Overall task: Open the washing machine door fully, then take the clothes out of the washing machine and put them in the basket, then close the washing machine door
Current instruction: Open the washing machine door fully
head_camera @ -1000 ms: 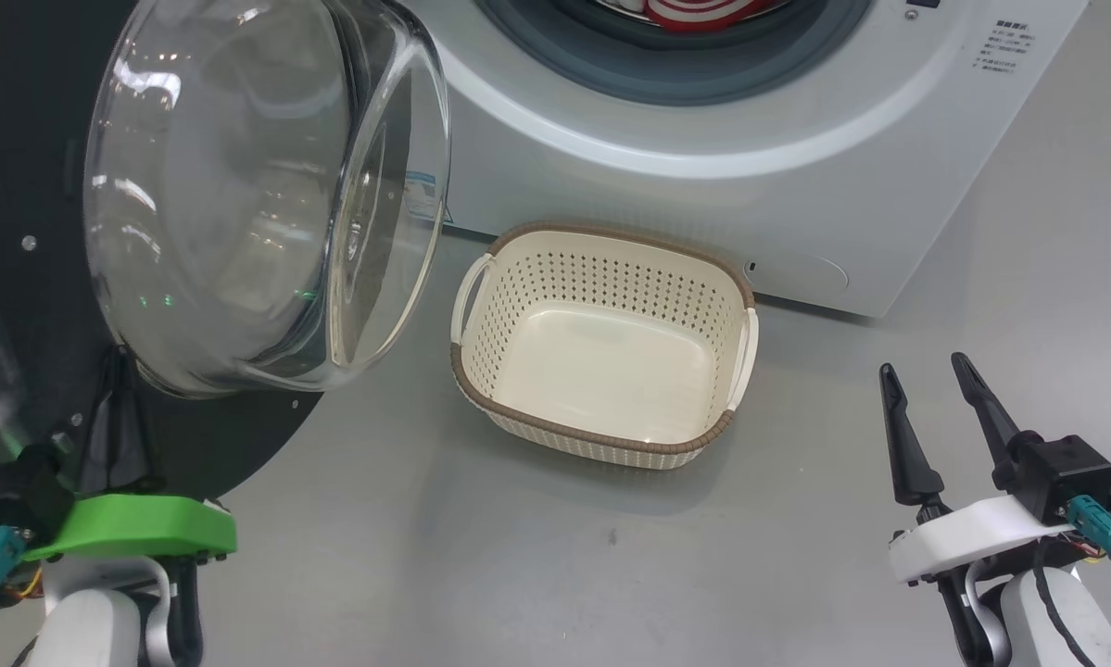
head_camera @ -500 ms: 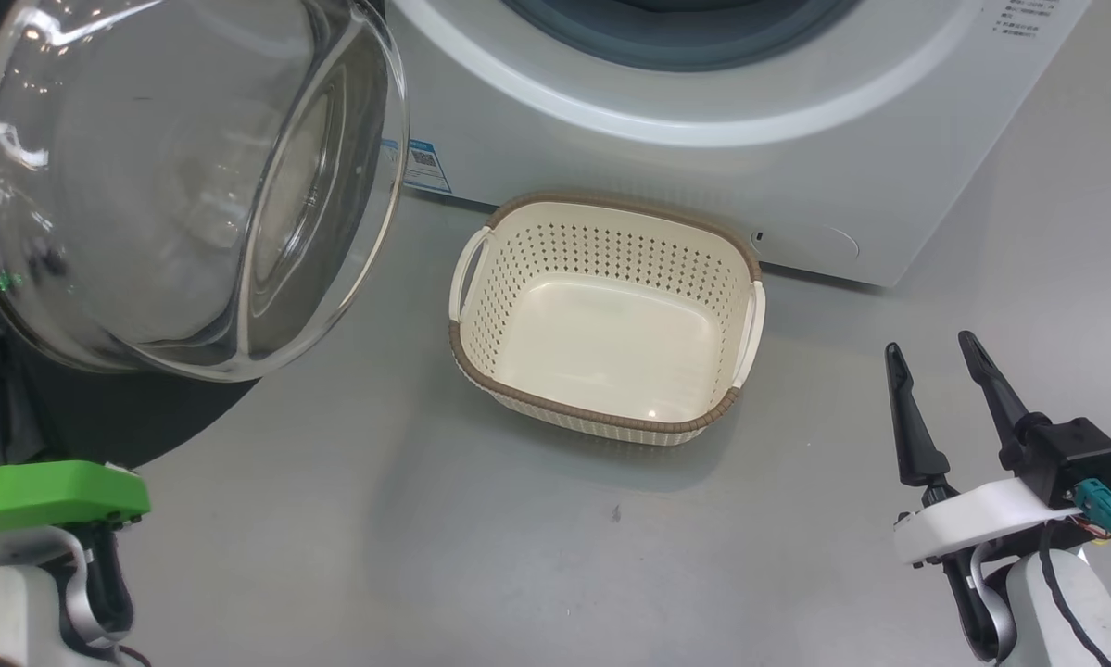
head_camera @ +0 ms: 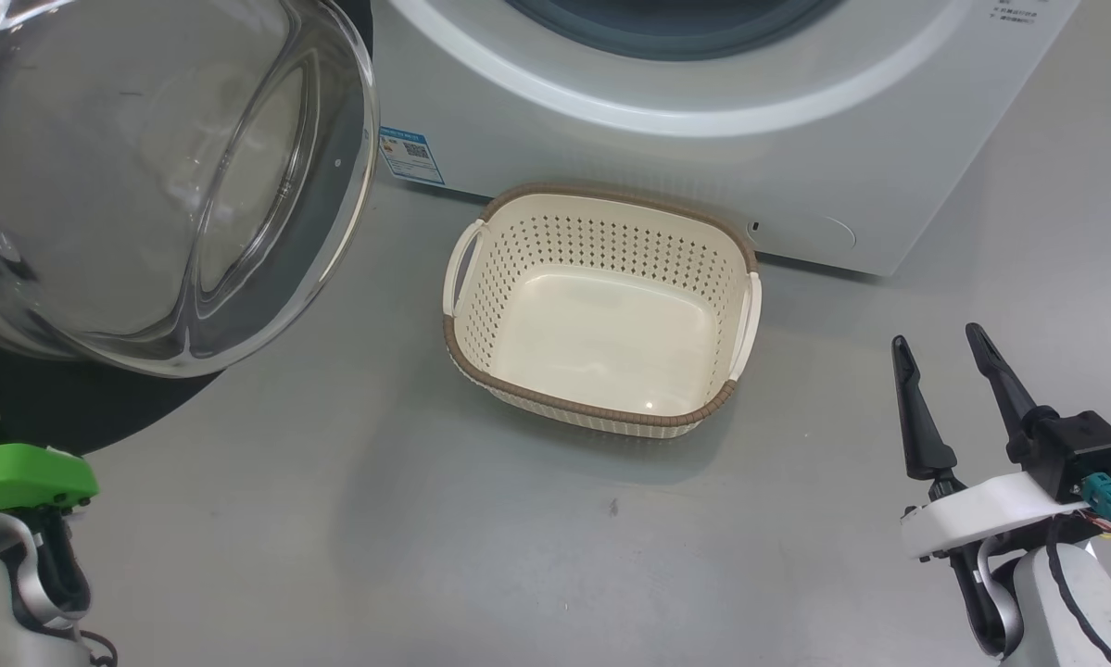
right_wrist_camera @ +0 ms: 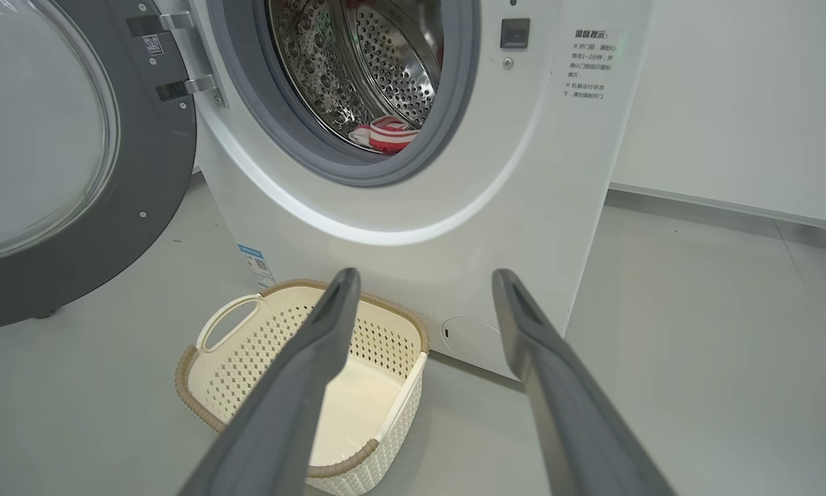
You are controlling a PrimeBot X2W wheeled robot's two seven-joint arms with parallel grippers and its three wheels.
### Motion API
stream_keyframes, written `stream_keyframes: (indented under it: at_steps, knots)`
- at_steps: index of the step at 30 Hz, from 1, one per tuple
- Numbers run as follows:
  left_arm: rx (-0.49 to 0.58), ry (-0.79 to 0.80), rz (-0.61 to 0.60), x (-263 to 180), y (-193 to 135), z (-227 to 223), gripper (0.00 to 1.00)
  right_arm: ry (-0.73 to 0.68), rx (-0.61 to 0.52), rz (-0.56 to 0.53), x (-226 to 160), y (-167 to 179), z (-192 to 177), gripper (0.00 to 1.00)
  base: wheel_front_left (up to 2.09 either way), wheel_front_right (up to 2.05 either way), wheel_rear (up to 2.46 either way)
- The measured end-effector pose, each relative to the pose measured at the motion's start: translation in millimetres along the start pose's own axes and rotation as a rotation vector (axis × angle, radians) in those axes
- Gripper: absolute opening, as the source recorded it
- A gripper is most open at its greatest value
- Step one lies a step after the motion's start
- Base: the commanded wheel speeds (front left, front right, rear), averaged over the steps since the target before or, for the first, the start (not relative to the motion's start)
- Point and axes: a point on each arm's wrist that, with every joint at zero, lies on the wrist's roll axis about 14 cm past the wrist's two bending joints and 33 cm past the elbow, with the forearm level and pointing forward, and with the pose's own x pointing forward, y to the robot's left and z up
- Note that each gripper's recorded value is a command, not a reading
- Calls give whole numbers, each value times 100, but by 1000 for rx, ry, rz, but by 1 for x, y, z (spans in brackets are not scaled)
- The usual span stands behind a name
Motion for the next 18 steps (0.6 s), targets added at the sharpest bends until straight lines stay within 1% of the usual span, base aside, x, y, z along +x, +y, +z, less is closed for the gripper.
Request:
stream_keyframes:
  at_steps: [8, 16, 18]
  knots:
    - [4, 8, 8, 2, 0, -3, 0, -7, 1, 4, 1, 0, 2, 100, 0, 0, 0]
    - [-11, -5, -29, -5, -14, -1, 0, -27, -2, 7, 0, 5, 11, 100, 0, 0, 0]
    - [-15, -11, -30, -8, -12, 1, 0, -31, -2, 12, -1, 8, 14, 100, 0, 0, 0]
